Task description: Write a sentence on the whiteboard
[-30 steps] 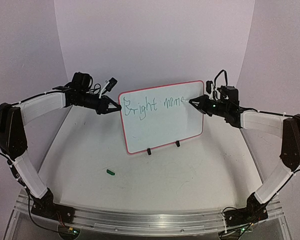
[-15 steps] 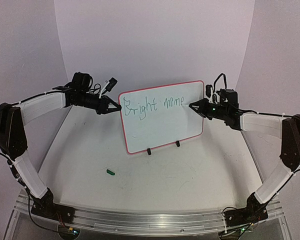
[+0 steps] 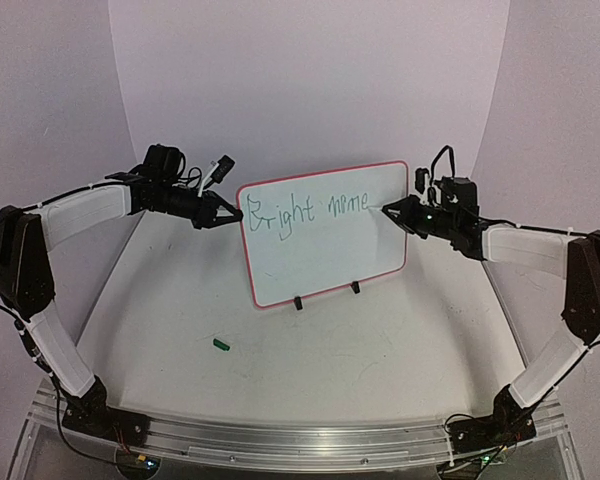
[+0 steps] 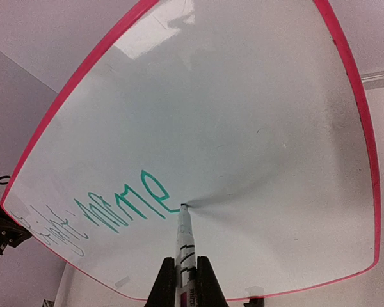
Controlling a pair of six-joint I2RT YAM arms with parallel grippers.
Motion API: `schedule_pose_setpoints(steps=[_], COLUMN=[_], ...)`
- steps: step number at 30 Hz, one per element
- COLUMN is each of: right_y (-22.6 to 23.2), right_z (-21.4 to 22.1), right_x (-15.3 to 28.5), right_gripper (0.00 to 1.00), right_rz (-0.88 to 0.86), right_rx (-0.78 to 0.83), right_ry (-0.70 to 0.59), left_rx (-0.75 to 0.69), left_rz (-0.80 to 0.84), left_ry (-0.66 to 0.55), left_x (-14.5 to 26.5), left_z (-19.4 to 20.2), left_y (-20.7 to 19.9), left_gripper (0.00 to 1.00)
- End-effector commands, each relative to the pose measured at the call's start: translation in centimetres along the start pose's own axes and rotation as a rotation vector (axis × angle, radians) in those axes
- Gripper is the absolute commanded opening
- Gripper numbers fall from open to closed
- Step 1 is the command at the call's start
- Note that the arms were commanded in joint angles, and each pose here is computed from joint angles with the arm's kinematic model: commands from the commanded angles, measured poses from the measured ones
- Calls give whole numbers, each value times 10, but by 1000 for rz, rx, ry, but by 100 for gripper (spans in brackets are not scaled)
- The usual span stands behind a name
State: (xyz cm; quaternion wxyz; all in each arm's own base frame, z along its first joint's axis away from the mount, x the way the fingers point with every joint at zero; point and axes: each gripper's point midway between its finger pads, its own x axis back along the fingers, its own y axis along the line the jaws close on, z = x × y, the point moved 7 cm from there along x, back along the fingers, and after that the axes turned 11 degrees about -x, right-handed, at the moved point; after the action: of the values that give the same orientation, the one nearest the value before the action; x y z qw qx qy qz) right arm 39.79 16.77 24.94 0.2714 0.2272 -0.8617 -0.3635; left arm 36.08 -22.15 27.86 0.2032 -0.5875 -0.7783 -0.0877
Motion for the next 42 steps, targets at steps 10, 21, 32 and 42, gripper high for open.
schedule_pose_setpoints(steps=[10,21,32,42], right_y=[34,33,28,25], right_z=[-29,-33,-34,-35], right_x=[16,4,1,8], right_gripper=[0,0,0,0], right_rz=[-79,-77,-49,-26], right_rx=[46,50,40,35], right_ry=[-91,-87,-102,-131], left_rx=[-25,-20,-20,-20], left_rz=[16,20,22,23], left_ry=[3,6,6,4], left_x=[5,3,3,3], left_z=[-11,-10,-10,-11], left_y=[-11,-11,-11,-11], left_gripper=[0,0,0,0])
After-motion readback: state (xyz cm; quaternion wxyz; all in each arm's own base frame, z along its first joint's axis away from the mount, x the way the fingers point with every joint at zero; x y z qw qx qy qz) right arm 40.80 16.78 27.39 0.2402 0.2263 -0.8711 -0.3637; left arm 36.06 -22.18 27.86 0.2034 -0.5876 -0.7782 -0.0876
